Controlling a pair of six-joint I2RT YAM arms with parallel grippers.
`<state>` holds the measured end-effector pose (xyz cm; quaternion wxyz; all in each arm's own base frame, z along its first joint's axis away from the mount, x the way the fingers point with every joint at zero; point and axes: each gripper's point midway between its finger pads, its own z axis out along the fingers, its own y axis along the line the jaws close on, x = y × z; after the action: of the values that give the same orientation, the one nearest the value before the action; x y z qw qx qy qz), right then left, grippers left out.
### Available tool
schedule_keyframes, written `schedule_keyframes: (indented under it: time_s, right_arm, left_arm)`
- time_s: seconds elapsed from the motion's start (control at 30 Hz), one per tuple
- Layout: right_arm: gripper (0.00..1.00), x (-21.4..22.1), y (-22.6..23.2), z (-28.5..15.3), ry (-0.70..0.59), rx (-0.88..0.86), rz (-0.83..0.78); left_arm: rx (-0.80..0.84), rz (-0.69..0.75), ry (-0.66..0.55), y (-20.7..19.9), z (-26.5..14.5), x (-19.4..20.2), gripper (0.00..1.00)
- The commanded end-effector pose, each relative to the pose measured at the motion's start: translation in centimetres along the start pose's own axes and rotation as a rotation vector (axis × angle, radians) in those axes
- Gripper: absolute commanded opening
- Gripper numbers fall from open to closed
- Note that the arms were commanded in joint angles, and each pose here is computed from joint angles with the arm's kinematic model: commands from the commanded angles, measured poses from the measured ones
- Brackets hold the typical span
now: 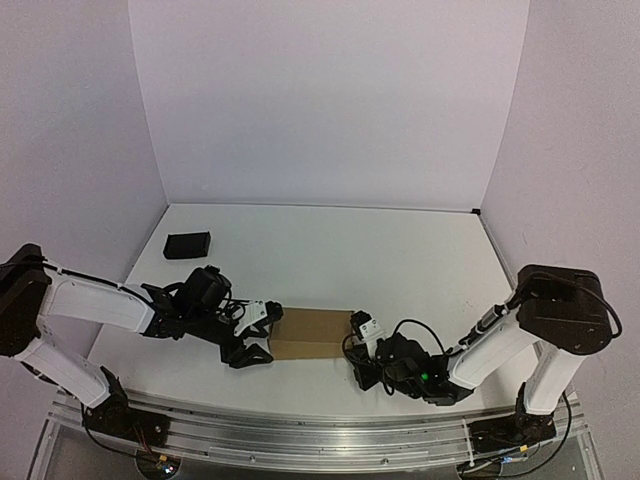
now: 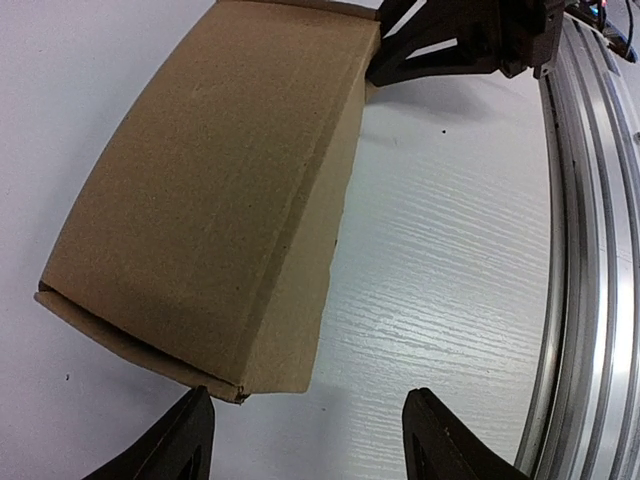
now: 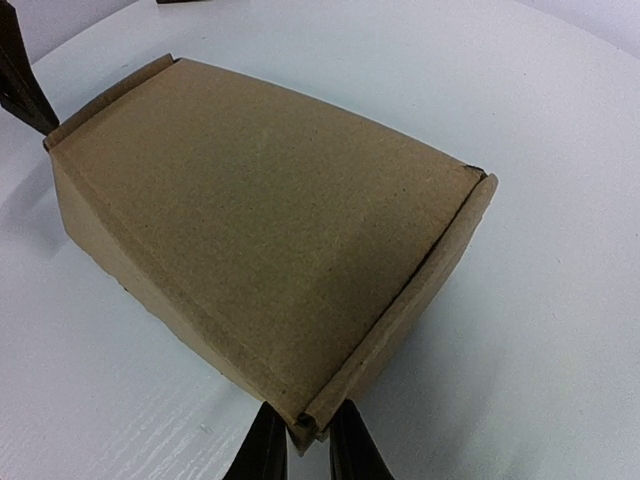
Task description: Fold the paper box
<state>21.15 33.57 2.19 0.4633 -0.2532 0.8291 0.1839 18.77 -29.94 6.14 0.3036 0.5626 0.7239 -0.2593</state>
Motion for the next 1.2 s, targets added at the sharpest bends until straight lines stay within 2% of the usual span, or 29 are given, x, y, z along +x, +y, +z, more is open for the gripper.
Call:
schedule_keyframes:
  time_s: [0.0, 0.1, 0.23, 0.33, 0.57, 0.7, 0.93, 1.17]
  right_arm:
    - [0.08, -0.7, -1.4, -1.5, -0.031, 0.044, 0.057]
    - [0.08, -0.8, -1.8, -2.4, -0.026, 0.048, 0.029]
    - [0.10, 0.0, -1.8, -2.5, 0.020, 0.011, -0.026]
    - [0.10, 0.5, -2.4, -2.2, 0.048, 0.002, -0.037]
    - [0.12, 1.3, -3.2, -1.7, 0.086, -0.020, -0.040]
    - [0.13, 1.7, -2.3, -1.5, 0.110, -0.068, -0.058]
    - [0.13, 1.7, -2.2, -1.7, 0.112, -0.089, -0.069]
    - [0.12, 2.1, -1.8, -1.1, 0.135, -0.117, -0.074]
  left_arm:
    - [-0.085, -0.084, -0.149, 1.8, -0.6, -5.0, 0.66]
    - [-0.096, -0.105, -0.251, 1.5, -0.7, -6.4, 0.67]
    - [-0.061, -0.146, -0.246, 1.0, 0.8, -4.8, 0.68]
    - [-0.032, -0.138, -0.291, 0.4, 1.1, -4.7, 0.69]
    - [-0.052, -0.215, -0.249, 0.6, 1.9, -2.3, 0.69]
    - [-0.098, -0.187, -0.277, 1.5, 2.3, -2.5, 0.70]
    - [-0.119, -0.169, -0.273, 2.7, 4.2, -2.6, 0.58]
    - [-0.054, -0.085, -0.291, 1.4, 4.5, -2.7, 0.42]
